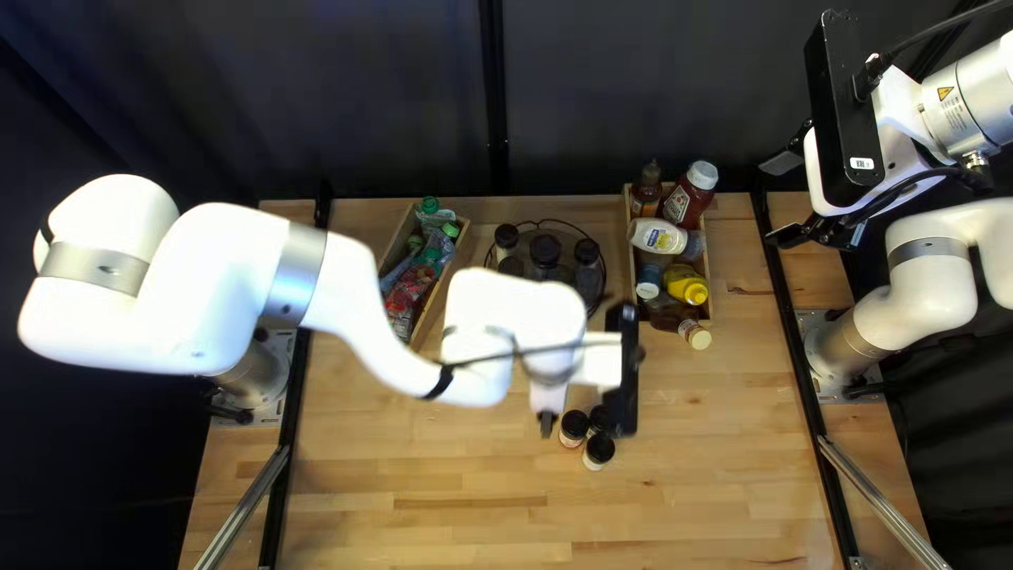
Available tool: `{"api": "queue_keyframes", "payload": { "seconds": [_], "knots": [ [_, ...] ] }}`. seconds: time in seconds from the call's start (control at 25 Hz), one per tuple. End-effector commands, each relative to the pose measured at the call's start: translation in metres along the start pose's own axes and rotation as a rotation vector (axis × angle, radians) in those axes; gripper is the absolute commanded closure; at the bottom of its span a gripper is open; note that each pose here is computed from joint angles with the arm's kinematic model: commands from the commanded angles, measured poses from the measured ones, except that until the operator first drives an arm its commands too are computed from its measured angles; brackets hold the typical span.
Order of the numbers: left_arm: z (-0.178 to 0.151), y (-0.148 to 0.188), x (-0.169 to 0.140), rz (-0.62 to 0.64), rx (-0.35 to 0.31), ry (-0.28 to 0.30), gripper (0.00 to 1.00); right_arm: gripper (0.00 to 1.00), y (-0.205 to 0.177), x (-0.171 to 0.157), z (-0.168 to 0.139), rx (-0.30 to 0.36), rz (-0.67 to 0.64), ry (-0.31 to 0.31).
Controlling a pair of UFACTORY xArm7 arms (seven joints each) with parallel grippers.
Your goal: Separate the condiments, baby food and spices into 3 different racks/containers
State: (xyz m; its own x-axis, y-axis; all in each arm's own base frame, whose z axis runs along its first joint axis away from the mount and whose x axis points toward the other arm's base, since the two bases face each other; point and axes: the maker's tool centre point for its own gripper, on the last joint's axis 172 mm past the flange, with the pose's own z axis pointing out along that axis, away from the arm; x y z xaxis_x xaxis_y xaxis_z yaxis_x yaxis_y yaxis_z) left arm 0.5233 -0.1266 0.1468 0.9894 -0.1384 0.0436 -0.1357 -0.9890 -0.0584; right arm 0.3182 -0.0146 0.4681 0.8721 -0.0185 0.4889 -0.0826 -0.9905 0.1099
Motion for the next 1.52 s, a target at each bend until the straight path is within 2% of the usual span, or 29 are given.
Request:
{"api": "queue_keyframes", "payload": {
  "seconds": [0.04, 0.28, 0.6, 0.64, 0.68, 0.72, 0.8, 0.96, 1.16, 1.36, 1.52],
  "knots": [
    [0.024, 0.025, 0.007, -0.012, 0.03, -0.021, 0.0, 0.0, 0.0, 0.0, 0.0, 0.0, 0.0, 0.0],
    [0.053, 0.018, 0.024, -0.058, 0.029, -0.029, 0.0, 0.0, 0.0, 0.0, 0.0, 0.0, 0.0, 0.0],
    [0.055, 0.018, 0.044, -0.066, 0.032, -0.02, 0.0, 0.0, 0.0, 0.0, 0.0, 0.0, 0.0, 0.0],
    [0.055, 0.017, 0.046, -0.067, 0.033, -0.019, 0.19, 0.0, 0.0, 0.0, 0.0, 0.0, 0.0, 0.0],
    [0.055, 0.016, 0.048, -0.069, 0.036, -0.018, 0.6, 0.0, 0.0, 0.0, 0.0, 0.0, 0.0, 0.0],
    [0.055, 0.015, 0.048, -0.069, 0.037, -0.017, 0.93, 0.0, 0.0, 0.0, 0.0, 0.0, 0.0, 0.0],
    [0.054, 0.015, 0.047, -0.07, 0.038, -0.017, 0.98, 0.0, 0.0, 0.0, 0.0, 0.0, 0.0, 0.0],
    [0.045, 0.014, 0.044, -0.072, 0.045, -0.022, 1.0, 0.0, 0.0, 0.0, 0.0, 0.0, 0.0, 0.0],
    [0.003, 0.001, 0.035, -0.064, 0.057, -0.019, 1.0, 0.0, 0.0, 0.0, 0.0, 0.0, 0.0, 0.0],
    [-0.063, -0.041, 0.023, -0.058, 0.04, 0.006, 1.0, 0.0, 0.0, 0.0, 0.0, 0.0, 0.0, 0.0],
    [-0.106, -0.098, 0.017, -0.072, 0.033, 0.036, 1.0, 0.0, 0.0, 0.0, 0.0, 0.0, 0.0, 0.0]
  ]
}}
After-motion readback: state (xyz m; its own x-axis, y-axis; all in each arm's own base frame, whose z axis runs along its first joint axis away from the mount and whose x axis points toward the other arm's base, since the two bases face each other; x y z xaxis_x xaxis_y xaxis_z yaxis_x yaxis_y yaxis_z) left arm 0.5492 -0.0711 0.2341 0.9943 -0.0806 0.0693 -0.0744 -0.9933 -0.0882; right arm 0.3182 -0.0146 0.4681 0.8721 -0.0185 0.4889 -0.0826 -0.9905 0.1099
